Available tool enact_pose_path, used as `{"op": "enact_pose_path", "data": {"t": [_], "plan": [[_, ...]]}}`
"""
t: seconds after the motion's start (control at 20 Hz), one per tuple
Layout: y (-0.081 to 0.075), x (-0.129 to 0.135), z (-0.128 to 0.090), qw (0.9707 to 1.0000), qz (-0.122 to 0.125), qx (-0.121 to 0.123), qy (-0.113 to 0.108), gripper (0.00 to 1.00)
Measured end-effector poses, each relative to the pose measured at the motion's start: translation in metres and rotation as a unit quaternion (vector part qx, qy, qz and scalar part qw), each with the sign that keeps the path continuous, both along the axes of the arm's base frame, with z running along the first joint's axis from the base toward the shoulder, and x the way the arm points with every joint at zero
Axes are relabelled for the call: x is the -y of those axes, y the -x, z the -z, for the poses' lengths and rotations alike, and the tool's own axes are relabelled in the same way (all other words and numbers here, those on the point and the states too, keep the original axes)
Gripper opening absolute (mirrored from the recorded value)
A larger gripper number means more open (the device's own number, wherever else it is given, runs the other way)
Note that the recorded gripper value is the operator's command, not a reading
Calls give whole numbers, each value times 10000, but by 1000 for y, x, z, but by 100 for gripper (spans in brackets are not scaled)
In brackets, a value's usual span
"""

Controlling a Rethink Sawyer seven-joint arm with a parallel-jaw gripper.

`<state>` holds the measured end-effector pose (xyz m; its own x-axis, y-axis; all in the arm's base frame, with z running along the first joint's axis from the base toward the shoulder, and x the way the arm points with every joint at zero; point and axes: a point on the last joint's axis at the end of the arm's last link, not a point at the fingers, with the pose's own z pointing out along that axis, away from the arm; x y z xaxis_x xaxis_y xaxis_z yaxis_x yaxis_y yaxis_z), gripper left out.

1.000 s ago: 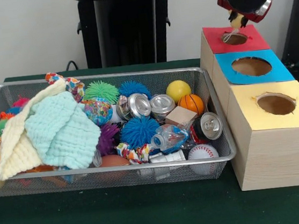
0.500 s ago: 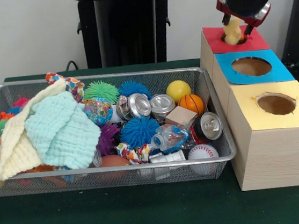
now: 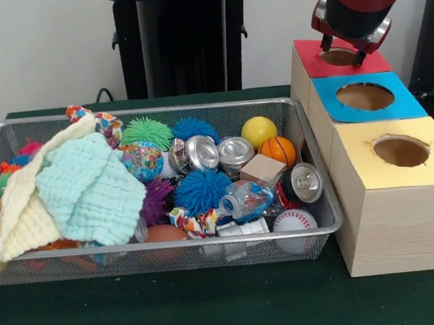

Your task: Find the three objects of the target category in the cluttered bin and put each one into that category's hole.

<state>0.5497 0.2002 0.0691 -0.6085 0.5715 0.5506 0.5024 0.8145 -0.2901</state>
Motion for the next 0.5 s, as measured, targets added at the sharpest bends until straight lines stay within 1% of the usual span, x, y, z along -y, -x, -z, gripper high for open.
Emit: {"op": "enact_pose_path", "data": {"t": [0.3, 0.5], "plan": [[-6, 0, -2, 10000, -4, 71, -5, 100], [-13, 3, -11, 9998, 21, 178, -24, 100]]}}
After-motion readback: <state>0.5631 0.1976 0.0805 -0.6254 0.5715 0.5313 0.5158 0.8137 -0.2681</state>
